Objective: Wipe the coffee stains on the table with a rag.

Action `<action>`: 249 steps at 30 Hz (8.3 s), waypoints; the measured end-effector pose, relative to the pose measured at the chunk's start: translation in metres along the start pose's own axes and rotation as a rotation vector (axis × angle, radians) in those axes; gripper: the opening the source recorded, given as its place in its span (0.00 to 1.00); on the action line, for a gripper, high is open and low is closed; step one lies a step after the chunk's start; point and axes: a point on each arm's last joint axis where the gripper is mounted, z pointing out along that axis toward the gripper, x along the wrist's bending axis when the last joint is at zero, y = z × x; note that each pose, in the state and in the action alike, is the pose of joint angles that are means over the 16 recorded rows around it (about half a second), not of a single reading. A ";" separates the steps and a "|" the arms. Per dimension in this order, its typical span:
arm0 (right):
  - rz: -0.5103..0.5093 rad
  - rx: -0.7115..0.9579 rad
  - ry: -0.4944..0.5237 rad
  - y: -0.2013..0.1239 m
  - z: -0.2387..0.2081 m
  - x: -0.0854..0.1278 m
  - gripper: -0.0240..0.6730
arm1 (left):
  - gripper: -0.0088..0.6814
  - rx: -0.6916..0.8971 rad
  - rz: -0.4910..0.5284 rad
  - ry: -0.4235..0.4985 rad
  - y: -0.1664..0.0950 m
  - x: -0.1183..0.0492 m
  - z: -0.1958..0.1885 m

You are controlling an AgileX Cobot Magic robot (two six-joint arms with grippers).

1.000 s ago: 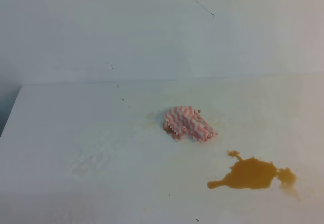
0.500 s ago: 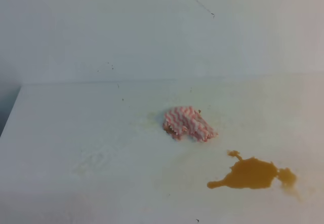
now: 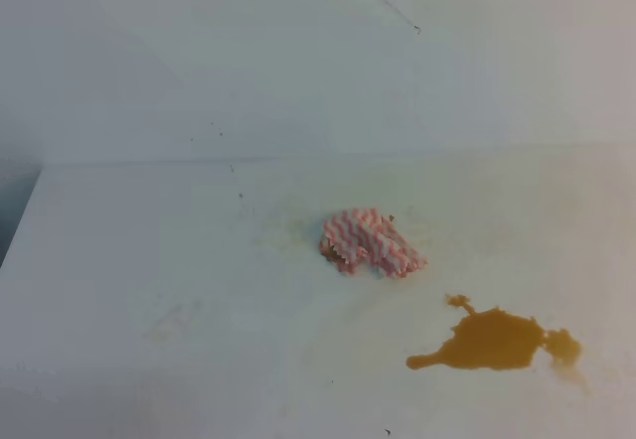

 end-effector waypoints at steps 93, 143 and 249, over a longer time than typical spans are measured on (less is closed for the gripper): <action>-0.474 0.989 -0.086 -0.105 0.451 0.027 0.67 | 0.01 0.009 0.000 0.004 0.000 0.000 0.001; -0.380 1.120 -0.352 -0.086 0.236 -0.024 0.11 | 0.01 0.008 0.000 0.003 -0.001 0.000 0.001; 0.094 0.950 -0.192 -0.150 0.304 -0.042 0.08 | 0.01 0.011 0.000 0.004 0.000 0.000 0.001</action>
